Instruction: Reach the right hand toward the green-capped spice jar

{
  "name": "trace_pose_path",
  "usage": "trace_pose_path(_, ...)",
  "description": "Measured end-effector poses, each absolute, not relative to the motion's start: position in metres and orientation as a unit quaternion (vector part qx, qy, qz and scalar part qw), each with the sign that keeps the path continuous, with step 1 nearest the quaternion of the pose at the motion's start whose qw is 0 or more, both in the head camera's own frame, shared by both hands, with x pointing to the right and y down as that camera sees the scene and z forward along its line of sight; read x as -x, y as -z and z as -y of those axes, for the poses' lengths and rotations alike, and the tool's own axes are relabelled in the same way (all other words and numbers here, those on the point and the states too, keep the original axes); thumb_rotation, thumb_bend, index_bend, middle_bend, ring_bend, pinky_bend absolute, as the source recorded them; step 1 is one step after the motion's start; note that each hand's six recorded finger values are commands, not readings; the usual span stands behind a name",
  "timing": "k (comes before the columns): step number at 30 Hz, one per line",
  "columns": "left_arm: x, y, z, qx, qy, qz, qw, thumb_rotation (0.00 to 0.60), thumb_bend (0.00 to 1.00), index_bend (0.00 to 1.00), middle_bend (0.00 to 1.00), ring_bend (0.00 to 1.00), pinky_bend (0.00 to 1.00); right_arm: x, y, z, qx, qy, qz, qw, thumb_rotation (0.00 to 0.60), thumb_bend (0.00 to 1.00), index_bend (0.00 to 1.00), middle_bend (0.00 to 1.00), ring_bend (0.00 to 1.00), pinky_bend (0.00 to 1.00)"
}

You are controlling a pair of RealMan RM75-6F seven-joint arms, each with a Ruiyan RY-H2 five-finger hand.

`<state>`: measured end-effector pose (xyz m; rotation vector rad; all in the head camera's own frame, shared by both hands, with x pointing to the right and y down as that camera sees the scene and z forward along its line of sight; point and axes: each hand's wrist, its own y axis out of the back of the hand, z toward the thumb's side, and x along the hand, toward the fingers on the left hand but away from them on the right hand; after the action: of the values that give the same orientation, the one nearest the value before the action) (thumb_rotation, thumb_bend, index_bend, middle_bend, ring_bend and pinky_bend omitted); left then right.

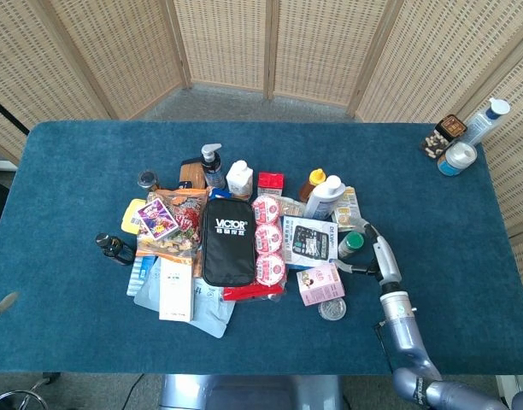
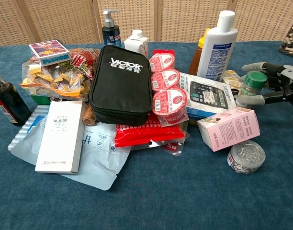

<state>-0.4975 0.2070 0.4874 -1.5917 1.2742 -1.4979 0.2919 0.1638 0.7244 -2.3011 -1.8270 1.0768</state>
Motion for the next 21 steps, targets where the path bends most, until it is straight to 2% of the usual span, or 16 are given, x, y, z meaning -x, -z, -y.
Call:
trace_pose_path(3, 0.498, -0.487, -0.207, 0.6, 0.565, -0.481, 0.3, 0.6, 0.0, 0.0, 0.0, 0.0, 0.0, -0.291, -0.727, -0.163, 0.727, -0.344, 0.594, 0.014, 0.6, 0.01, 0.53, 0.85, 0.79, 0.69)
trace_pose_path(6, 0.499, -0.486, -0.207, 0.599, 0.564, -0.483, 0.3, 0.6, 0.0, 0.0, 0.0, 0.0, 0.0, -0.293, -0.728, -0.164, 0.721, -0.343, 0.602, 0.019, 0.6, 0.01, 0.6, 0.92, 0.86, 0.76)
trace_pose_path(8, 0.5, -0.486, -0.207, 0.598, 0.564, -0.483, 0.301, 0.6, 0.0, 0.0, 0.0, 0.0, 0.0, -0.295, -0.727, -0.164, 0.718, -0.342, 0.606, 0.022, 0.6, 0.01, 0.63, 0.95, 0.88, 0.78)
trace_pose_path(15, 0.498, -0.485, -0.208, 0.602, 0.561, -0.482, 0.301, 0.6, 0.0, 0.0, 0.0, 0.0, 0.0, -0.301, -0.716, -0.159, 0.712, -0.337, 0.614, 0.038, 0.6, 0.03, 0.63, 0.95, 0.89, 0.78)
trace_pose_path(21, 0.498, -0.484, -0.207, 0.604, 0.558, -0.483, 0.301, 0.6, 0.0, 0.0, 0.0, 0.0, 0.0, -0.306, -0.693, -0.145, 0.709, -0.324, 0.623, 0.063, 0.6, 0.03, 0.63, 0.95, 0.89, 0.78)
